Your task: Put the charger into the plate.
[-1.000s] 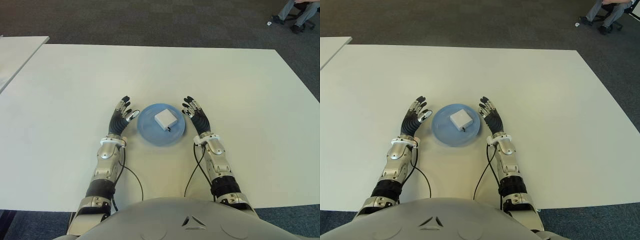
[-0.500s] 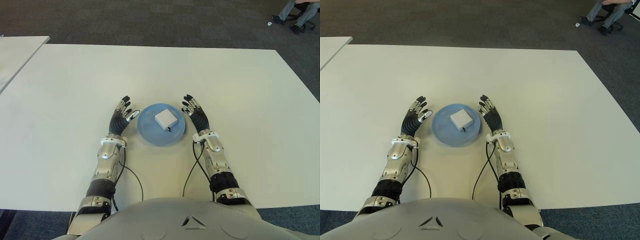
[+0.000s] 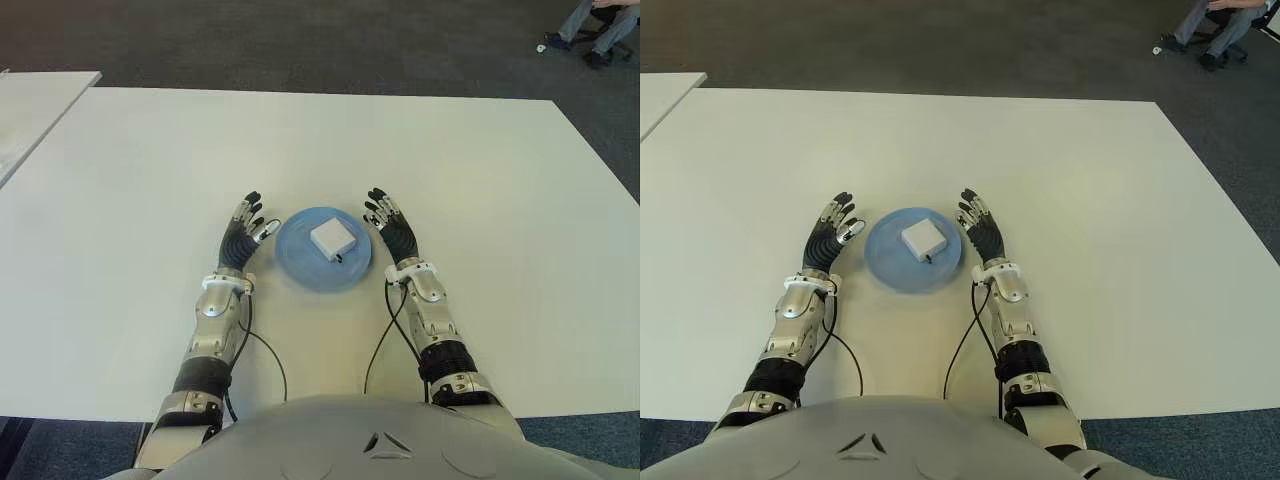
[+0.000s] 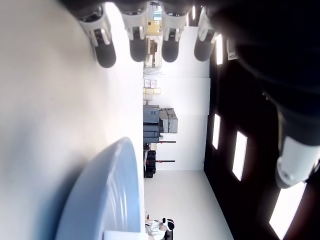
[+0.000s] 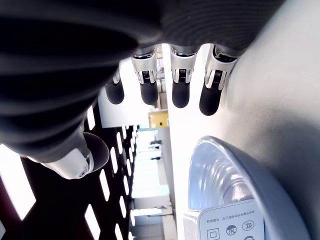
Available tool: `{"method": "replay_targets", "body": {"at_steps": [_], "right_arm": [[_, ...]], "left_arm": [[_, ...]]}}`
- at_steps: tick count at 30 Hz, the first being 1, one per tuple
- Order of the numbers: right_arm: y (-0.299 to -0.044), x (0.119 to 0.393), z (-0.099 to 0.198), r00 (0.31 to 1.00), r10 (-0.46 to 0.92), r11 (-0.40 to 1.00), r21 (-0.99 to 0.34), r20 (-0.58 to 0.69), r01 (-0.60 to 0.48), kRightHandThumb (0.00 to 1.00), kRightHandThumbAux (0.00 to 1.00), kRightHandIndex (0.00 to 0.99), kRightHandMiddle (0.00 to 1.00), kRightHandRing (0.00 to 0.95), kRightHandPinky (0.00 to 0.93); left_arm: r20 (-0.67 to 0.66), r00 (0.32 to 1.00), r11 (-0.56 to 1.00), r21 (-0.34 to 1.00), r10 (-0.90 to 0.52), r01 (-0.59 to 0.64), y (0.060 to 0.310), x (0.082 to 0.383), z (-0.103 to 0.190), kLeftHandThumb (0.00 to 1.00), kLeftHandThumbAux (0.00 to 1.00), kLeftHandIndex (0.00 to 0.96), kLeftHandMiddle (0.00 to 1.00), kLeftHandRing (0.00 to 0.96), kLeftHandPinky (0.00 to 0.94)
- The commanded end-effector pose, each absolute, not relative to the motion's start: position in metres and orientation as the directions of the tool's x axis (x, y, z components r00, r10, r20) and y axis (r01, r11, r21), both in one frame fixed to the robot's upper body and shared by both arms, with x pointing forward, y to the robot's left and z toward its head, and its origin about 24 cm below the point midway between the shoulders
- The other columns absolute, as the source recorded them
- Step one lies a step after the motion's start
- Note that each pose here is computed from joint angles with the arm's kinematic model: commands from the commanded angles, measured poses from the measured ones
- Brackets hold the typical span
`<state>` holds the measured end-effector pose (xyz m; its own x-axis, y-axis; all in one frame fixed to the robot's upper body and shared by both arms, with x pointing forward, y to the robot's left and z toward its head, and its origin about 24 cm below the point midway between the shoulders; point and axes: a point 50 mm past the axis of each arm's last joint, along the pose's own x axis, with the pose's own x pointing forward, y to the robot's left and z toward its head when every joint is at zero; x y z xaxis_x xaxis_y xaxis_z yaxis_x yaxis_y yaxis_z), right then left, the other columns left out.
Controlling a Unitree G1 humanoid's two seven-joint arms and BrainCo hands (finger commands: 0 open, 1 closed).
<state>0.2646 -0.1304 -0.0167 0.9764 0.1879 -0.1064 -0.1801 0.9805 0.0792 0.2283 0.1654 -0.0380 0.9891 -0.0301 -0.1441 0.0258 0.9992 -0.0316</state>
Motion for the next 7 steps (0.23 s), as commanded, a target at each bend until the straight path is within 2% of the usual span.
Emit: {"method": "replay_targets", "body": {"at_steps": [1,7], "right_arm": [[-0.1347,0.2576,-0.0316,0.968,0.168,0.984,0.087,-0.187,-0.154,0.0,0.576,0.026,0.089,0.079,0.074],[-0.1357,0.2575,-0.0319,0.971,0.156,0.986,0.086,-0.179,-0.143,0.0,0.576,0.026,0.086,0.071,0.052]], "left_arm": [[-0.331,0.943,0.999,-0.042,-0.032,0.019,0.1618,0.2051,-0.07,0.0,0.57,0.02,0.063,0.05,0.058],[-0.326,0.945,0.999,-0.041,-0.025,0.013,0.1617,0.205,-0.0697,0.0,0.571,0.02,0.065,0.055,0.069]]}}
